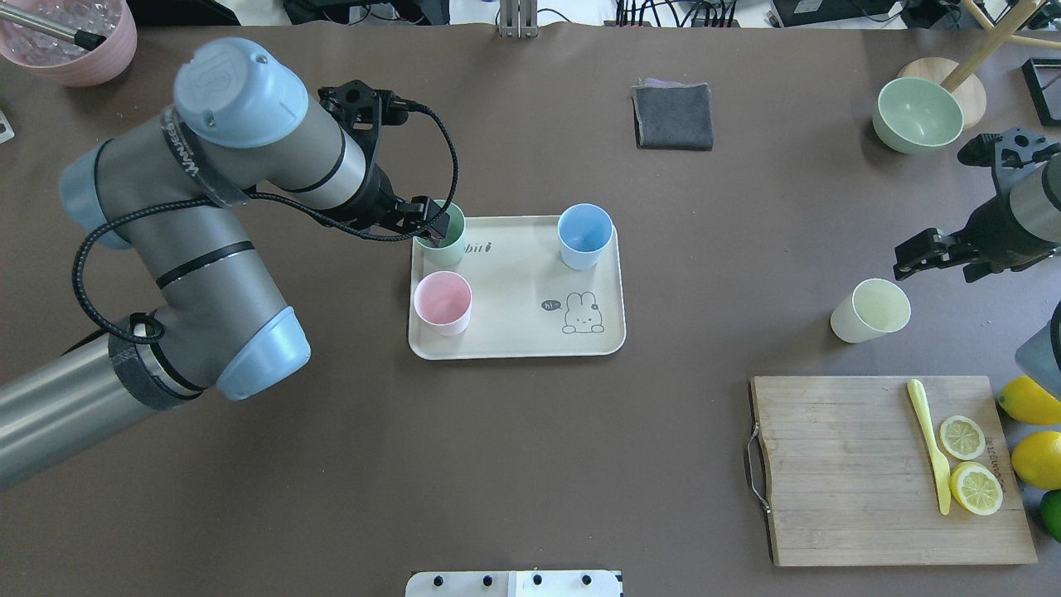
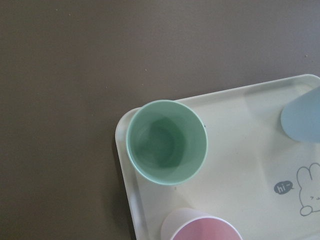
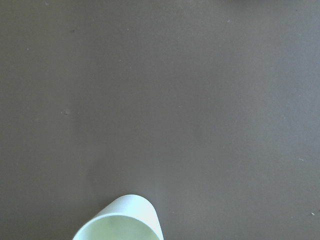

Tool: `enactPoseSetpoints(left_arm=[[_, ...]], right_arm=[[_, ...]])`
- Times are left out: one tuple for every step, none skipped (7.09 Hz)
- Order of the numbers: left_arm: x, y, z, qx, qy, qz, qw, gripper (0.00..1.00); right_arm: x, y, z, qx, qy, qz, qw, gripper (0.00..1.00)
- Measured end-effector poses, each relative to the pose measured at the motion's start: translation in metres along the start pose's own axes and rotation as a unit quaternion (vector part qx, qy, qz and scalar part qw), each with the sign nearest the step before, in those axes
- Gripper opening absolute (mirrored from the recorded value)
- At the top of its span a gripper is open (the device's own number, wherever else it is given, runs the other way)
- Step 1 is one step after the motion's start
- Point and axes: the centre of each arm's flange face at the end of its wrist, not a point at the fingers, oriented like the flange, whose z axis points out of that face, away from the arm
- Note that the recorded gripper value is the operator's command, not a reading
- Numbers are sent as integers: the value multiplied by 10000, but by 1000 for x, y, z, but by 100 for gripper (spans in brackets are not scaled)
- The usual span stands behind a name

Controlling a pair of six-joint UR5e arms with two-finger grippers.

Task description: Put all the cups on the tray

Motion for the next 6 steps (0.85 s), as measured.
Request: enactPoseSetpoints(left_arm=[[-9, -7, -8, 28, 9, 31, 10000, 98], [-14, -11, -12, 50, 3, 35, 10000, 98], [-17, -12, -14, 63, -3, 33, 10000, 98], [-18, -13, -14, 69, -10, 31, 10000, 98], [-19, -14, -15, 77, -16, 26, 10000, 98], [-23, -16, -17, 93, -33, 31, 9999, 98]], right_arm=[[1, 10, 12, 35, -6, -100, 9999, 39], [0, 19, 23, 39, -4, -141, 9999, 14], [-2, 25, 31, 26, 24, -153, 9999, 0], [-5, 28, 36, 29, 60, -170, 9998, 0], [-7, 29, 37, 41, 69, -189, 9998, 0], [-13, 29, 33, 75, 25, -211, 9997, 0]])
